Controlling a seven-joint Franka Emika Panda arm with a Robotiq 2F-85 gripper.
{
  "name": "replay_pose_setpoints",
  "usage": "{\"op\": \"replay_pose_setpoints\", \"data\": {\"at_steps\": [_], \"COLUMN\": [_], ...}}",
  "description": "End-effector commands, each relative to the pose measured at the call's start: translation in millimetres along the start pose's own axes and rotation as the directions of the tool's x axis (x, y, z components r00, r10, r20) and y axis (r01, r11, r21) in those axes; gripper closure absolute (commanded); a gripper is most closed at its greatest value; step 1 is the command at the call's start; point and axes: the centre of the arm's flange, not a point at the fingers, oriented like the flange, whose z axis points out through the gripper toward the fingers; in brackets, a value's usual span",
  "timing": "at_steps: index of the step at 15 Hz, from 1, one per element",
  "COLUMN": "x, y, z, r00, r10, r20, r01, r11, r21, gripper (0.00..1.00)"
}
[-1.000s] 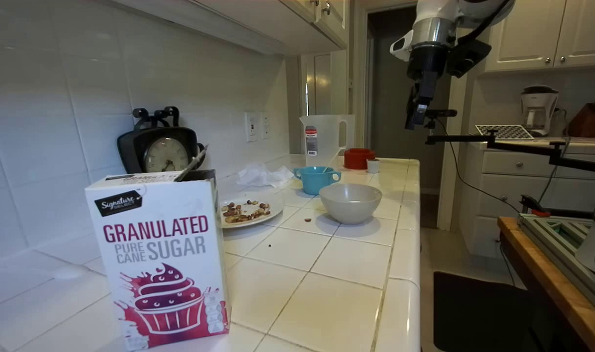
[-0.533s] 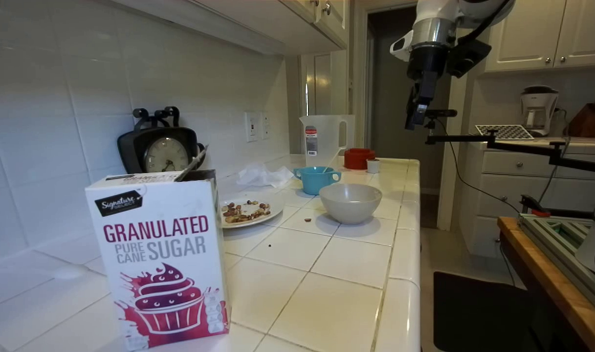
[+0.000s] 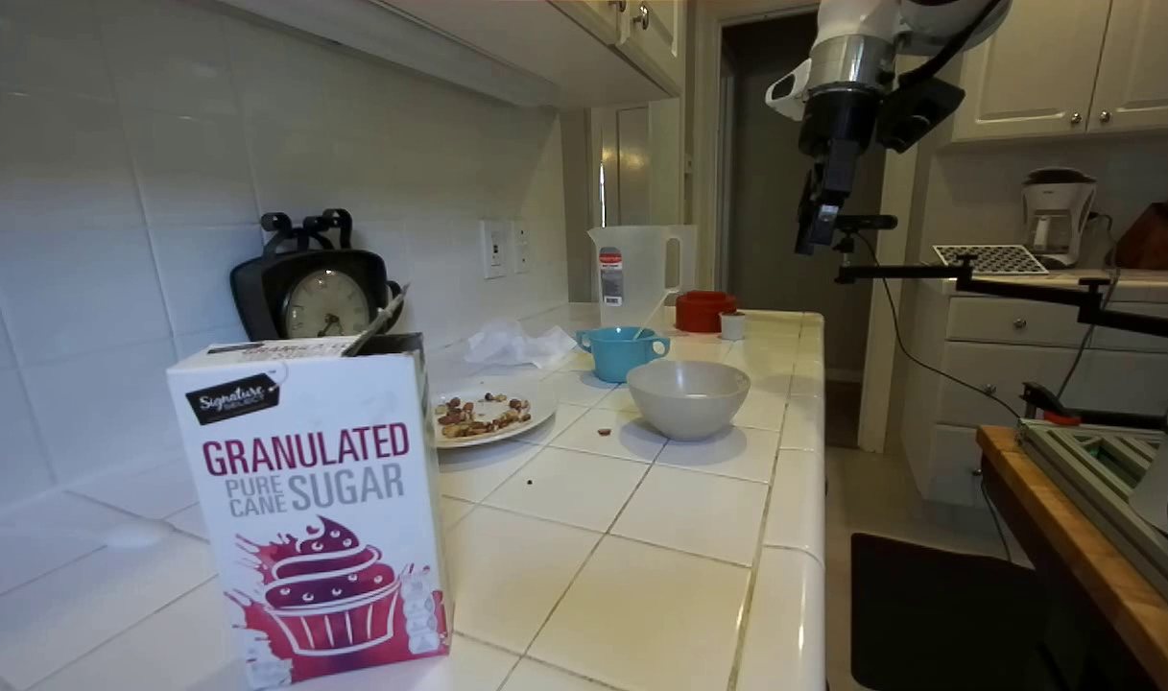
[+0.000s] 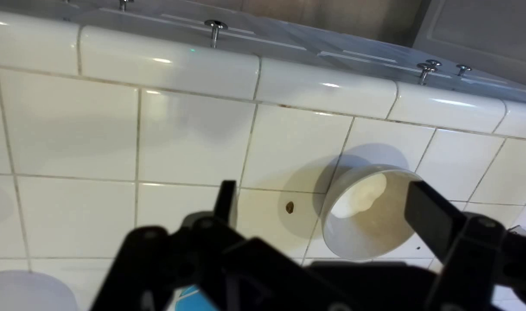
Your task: Use the straw to stir in the brown bowl
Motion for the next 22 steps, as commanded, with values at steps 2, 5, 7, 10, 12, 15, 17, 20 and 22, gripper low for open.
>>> {"op": "replay_pose_setpoints", "data": {"at_steps": [2, 5, 7, 10, 12, 15, 17, 20, 22], "x": [0.1, 2.2, 11.4, 26.7, 39.2, 62.2, 74.0, 91.9, 101.2], "y": [0.2, 0.7, 7.9, 19.9, 31.4, 53.3, 64.1, 74.2, 78.1], "z": [-0.1, 0.2, -2.9, -8.9, -13.2, -13.9, -9.7, -3.0, 1.4], "r00": [1.0, 1.0, 0.999, 0.994, 0.988, 0.975, 0.97, 0.963, 0.962], "r10": [0.001, 0.004, 0.041, 0.098, 0.145, 0.22, 0.242, 0.264, 0.252], "r20": [-0.001, -0.004, -0.021, -0.043, -0.054, -0.039, -0.013, 0.049, 0.108], "r01": [-0.001, -0.004, -0.041, -0.097, -0.145, -0.218, -0.241, -0.267, -0.266], "r11": [1.0, 1.0, 0.999, 0.995, 0.989, 0.975, 0.969, 0.958, 0.951], "r21": [0.0, -0.001, 0.006, 0.013, 0.02, 0.037, 0.058, 0.106, 0.155], "gripper": [0.0, 0.0, 0.0, 0.0, 0.0, 0.0, 0.0, 0.0, 0.0]}}
